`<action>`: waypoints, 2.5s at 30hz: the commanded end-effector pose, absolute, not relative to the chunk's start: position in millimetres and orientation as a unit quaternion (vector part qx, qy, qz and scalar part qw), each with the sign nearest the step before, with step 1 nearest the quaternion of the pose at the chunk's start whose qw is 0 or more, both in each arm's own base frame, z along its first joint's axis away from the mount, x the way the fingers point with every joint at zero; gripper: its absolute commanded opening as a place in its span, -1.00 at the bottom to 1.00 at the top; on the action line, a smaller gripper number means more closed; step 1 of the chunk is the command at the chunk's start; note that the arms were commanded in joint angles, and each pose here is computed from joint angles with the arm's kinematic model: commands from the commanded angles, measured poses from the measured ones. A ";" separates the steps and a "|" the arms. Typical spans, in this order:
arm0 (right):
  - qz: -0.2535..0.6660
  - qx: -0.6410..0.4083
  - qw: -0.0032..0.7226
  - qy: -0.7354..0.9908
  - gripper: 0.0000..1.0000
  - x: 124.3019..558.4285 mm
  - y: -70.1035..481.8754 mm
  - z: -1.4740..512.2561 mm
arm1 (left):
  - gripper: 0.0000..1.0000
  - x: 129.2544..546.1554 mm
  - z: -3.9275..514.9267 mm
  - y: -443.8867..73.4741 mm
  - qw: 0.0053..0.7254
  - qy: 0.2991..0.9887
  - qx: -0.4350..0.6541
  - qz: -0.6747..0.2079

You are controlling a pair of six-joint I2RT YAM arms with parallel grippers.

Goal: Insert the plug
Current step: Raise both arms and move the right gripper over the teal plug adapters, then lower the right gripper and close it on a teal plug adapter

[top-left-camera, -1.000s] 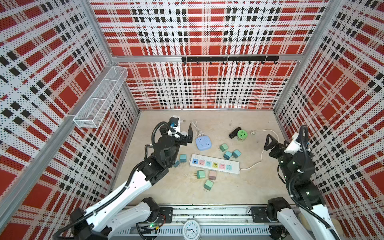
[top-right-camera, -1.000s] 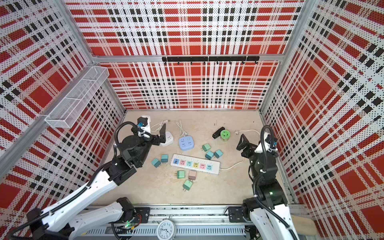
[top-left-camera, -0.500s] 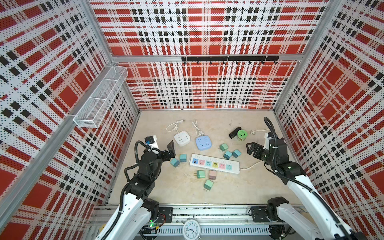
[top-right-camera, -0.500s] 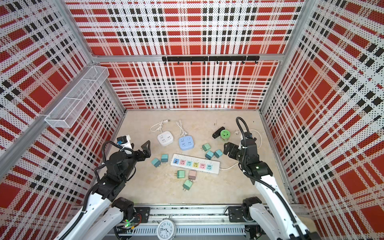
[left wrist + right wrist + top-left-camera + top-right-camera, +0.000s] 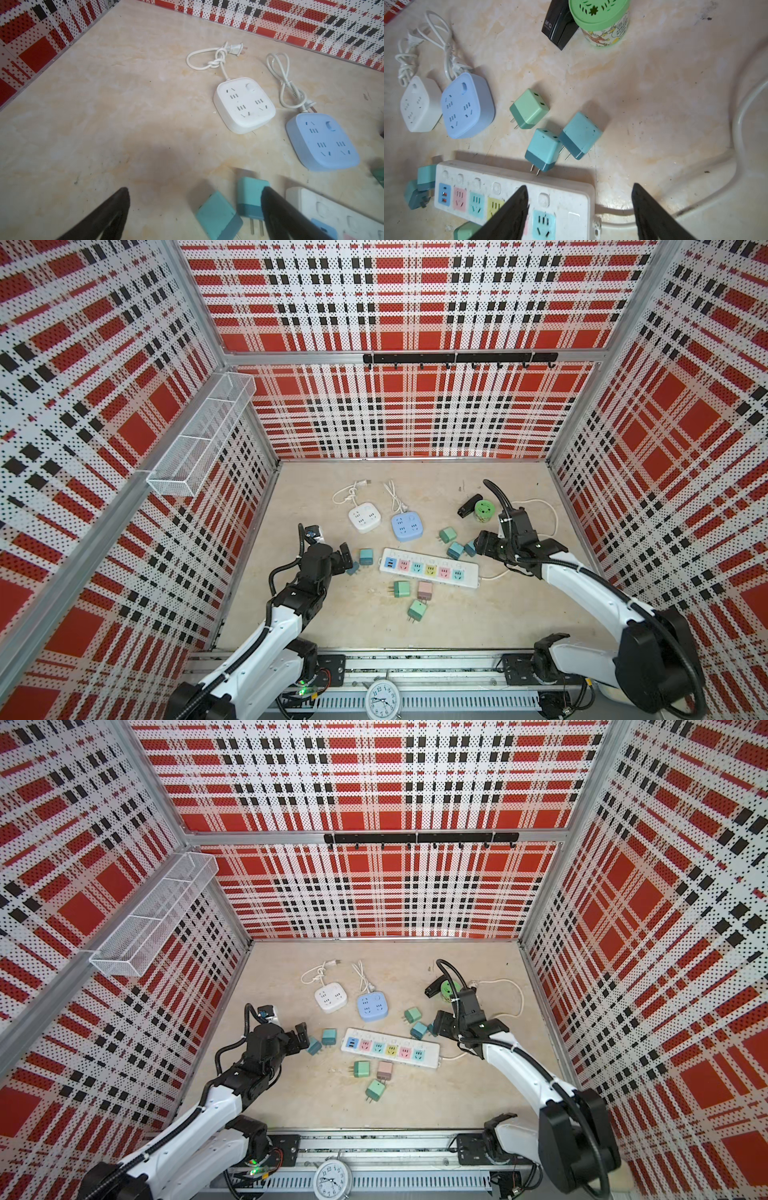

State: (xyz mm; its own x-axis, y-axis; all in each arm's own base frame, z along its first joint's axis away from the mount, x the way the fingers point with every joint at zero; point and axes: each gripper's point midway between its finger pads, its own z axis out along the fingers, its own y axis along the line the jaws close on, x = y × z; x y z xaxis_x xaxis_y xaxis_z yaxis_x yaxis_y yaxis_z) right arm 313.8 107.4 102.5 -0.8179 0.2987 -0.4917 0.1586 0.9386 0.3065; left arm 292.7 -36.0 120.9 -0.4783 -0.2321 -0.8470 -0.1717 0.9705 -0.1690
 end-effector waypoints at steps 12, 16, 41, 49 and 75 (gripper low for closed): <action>0.061 0.128 0.255 0.957 0.50 375.3 113.5 67.6 | 0.99 289.6 145.8 -41.0 0.558 0.820 -0.121 -0.023; 0.042 0.124 0.242 0.961 0.55 382.1 112.1 53.3 | 0.99 291.1 145.2 -44.3 0.556 0.823 -0.114 -0.015; 0.007 0.110 0.208 0.972 0.49 339.9 101.3 19.5 | 0.99 294.7 143.4 -53.4 0.549 0.830 -0.095 0.006; 0.013 0.111 0.210 0.971 0.34 331.8 100.5 23.3 | 0.99 294.6 144.3 -55.3 0.550 0.830 -0.091 0.008; 0.019 0.097 0.199 0.975 0.02 320.3 109.8 14.7 | 0.99 297.0 142.4 -59.1 0.545 0.834 -0.083 0.021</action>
